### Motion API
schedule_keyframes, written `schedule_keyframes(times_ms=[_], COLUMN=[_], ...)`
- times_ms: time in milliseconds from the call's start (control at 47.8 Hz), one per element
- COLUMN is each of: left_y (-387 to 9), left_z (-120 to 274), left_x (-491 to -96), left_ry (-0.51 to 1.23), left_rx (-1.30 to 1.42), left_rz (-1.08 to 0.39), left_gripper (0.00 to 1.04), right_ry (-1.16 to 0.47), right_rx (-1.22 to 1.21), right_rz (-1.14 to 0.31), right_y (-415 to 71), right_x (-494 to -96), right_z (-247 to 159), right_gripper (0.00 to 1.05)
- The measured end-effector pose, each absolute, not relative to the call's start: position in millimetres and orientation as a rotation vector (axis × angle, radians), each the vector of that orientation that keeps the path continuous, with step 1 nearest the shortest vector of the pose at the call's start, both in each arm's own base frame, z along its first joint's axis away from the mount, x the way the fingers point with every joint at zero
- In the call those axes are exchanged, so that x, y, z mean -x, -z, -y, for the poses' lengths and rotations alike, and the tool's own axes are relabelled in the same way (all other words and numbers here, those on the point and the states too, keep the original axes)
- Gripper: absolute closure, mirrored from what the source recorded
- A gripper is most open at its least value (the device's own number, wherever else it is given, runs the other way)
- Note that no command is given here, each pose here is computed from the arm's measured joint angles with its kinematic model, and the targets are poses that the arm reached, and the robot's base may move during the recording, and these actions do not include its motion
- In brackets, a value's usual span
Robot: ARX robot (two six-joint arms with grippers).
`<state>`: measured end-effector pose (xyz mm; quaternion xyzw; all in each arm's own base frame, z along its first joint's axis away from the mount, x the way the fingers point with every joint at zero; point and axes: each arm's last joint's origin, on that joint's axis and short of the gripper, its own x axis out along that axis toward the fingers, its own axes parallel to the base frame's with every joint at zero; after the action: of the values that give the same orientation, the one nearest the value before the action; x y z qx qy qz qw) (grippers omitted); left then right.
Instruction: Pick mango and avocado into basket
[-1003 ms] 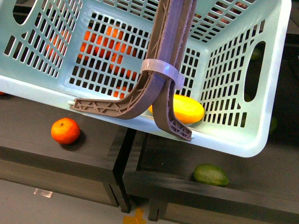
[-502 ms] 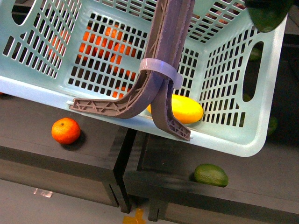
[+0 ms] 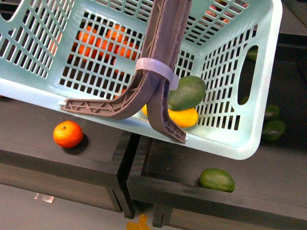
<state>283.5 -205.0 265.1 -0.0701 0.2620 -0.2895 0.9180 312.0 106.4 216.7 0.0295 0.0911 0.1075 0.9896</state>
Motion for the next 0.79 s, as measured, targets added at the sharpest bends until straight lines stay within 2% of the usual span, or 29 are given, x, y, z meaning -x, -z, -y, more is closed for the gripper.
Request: schedule_keyframes(times_ms=[209,376,544,669,794], left_y=[-265,-265,-265,-265,-265], left_z=[206,207,207,206,206], left_x=[-282,-282,-282,-283,-283], left_ry=[0.610,0.614,0.611,0.602,0.601], left_rx=[0.152,0.153,0.150,0.150,0.149], left_rz=[-0.545,-0.546,-0.544,-0.542,-0.542], left_gripper=[0.98,0.98,0.98,0.98,0.98], right_ry=[-0.131,-0.021,0.144,0.209,0.221], right_rx=[-0.119,-0.151,-0.162,-0.160,-0.163], right_rz=[-0.066,0.008,-0.026,-0.091,-0.086], right_y=[-247,-252,-216,-183,-176], right_x=[-270,-224,-159,-130,-123], right_z=[-75,-49,-20,-11,-9], right_gripper=[0.08,0.08,0.08,0.08,0.08])
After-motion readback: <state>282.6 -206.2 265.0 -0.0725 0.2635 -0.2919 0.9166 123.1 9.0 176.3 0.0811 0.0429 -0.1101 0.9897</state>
